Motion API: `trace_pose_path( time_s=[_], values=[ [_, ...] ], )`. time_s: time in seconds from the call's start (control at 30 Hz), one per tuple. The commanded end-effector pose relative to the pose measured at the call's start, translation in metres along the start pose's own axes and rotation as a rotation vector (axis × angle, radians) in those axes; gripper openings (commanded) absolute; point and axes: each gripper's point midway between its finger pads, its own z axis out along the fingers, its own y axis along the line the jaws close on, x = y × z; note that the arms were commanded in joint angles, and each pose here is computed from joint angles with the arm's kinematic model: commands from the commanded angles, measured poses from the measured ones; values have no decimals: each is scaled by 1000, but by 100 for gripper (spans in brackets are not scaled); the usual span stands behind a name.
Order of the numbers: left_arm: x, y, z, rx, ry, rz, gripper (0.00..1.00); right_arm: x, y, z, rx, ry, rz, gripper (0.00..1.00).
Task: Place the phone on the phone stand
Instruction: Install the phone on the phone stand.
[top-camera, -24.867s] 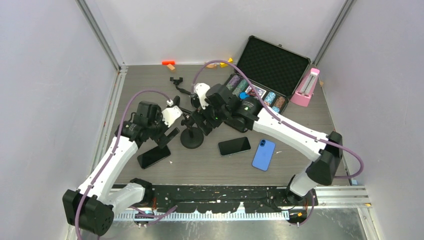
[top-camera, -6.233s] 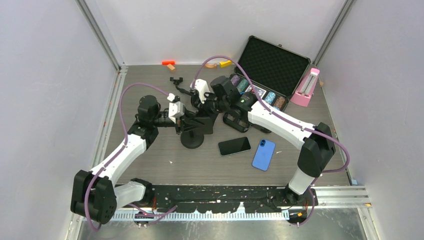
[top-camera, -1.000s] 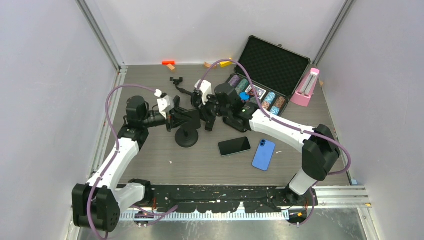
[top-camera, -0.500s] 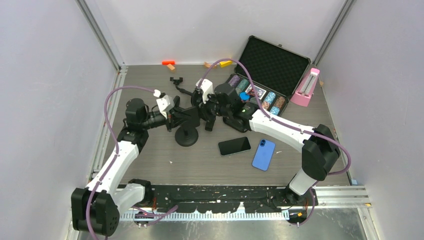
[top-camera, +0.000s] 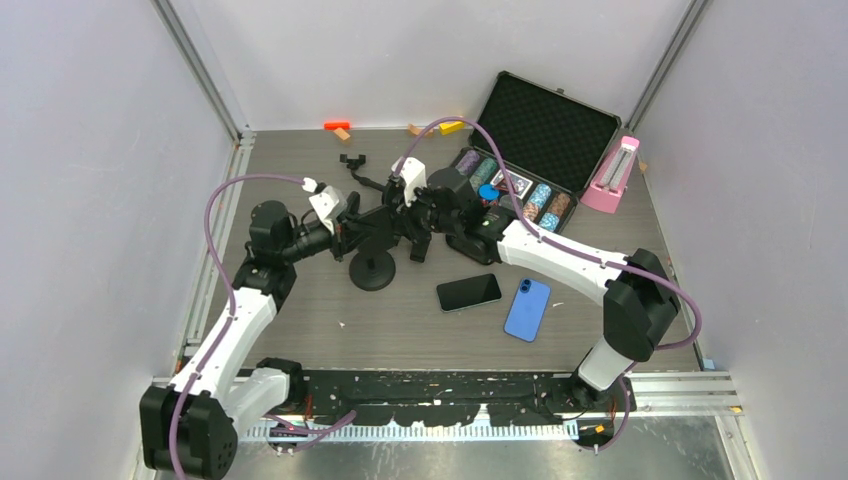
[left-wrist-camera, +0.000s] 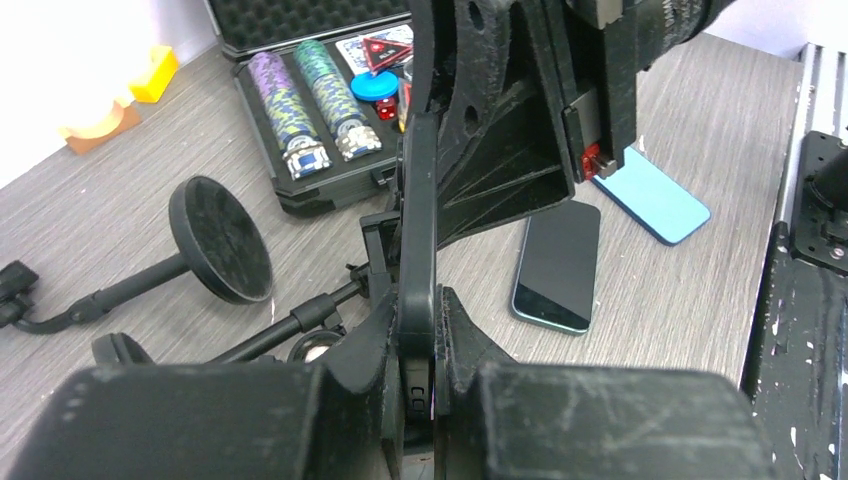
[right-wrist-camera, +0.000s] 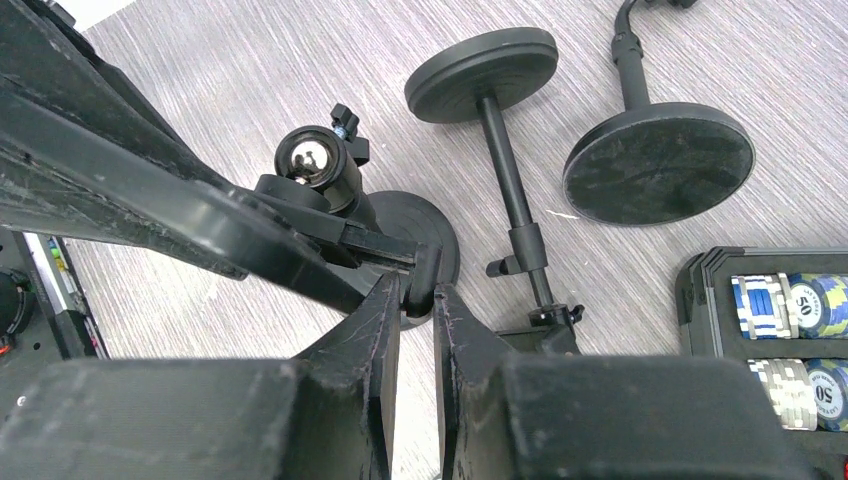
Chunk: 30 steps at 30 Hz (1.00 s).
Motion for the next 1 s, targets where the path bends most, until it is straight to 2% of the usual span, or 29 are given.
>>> trace_pose_path(
  time_s=[0.0,0.33,0.97],
  values=[
    [24,57,-25,-330,99,-10,0,18,-65,-23,278,75,13,0],
    [37,68,-36,-431,150,-32,0,21,-68,-22,292,87,25,0],
    [57,72,-44,-519,299,25,0,20,-70,-24,306,100,15,0]
  ],
)
